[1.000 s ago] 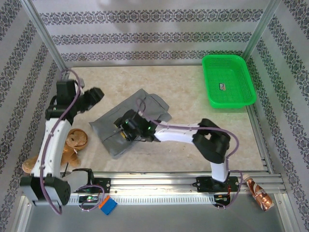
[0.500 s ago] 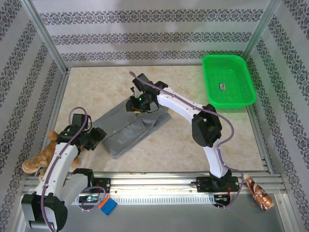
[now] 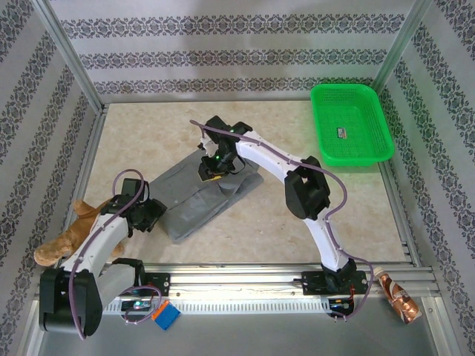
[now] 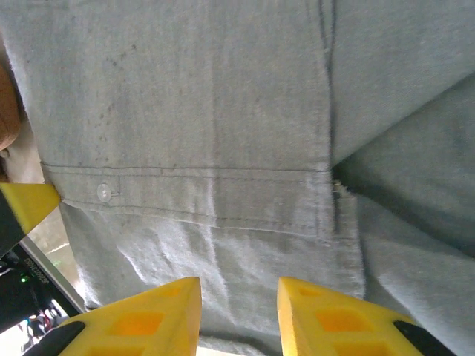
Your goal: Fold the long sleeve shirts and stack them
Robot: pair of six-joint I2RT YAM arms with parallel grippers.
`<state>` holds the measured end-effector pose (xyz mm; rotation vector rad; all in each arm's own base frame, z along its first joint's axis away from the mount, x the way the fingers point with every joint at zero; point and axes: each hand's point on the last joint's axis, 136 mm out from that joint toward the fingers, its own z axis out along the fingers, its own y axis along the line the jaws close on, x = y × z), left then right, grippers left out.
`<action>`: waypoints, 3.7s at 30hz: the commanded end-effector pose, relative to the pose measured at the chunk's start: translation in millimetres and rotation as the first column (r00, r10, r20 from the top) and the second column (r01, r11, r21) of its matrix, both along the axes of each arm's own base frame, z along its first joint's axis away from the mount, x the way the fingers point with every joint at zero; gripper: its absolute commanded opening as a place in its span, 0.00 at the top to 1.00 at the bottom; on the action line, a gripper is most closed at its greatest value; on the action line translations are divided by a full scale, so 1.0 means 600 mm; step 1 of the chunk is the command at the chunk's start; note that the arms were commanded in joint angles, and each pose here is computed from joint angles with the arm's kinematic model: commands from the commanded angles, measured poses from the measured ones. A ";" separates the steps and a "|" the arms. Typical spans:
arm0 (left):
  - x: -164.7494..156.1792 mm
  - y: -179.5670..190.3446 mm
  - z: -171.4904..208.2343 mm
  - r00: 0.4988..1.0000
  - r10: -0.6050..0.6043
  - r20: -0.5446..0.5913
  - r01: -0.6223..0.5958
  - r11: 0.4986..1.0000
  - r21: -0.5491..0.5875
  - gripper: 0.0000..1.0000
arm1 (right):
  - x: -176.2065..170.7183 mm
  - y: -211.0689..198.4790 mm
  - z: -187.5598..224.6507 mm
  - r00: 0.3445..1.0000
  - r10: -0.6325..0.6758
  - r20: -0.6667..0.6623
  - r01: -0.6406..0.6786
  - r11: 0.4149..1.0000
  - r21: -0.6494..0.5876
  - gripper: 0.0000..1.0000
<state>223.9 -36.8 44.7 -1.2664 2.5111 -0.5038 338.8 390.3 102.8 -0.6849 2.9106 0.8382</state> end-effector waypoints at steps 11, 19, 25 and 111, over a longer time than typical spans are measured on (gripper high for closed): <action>0.045 0.002 -0.023 0.999 -0.018 0.028 0.017 0.999 0.031 0.87 | 0.028 -0.006 -0.059 0.998 -0.004 -0.060 0.003 1.000 -0.028 0.72; 0.052 0.033 0.068 0.995 -0.088 0.047 0.079 0.980 0.181 0.96 | 0.018 0.034 -0.097 0.994 -0.023 -0.104 0.020 1.000 -0.024 0.78; 0.069 0.048 0.153 0.984 -0.162 0.078 0.135 0.951 0.277 0.98 | -0.011 0.071 -0.135 0.984 -0.079 -0.161 0.069 0.995 -0.066 0.84; 0.122 -0.568 0.040 0.437 -0.894 -0.099 0.873 0.396 0.284 0.86 | 0.031 -0.496 -0.126 0.584 -0.756 -0.296 0.754 0.640 -0.148 0.39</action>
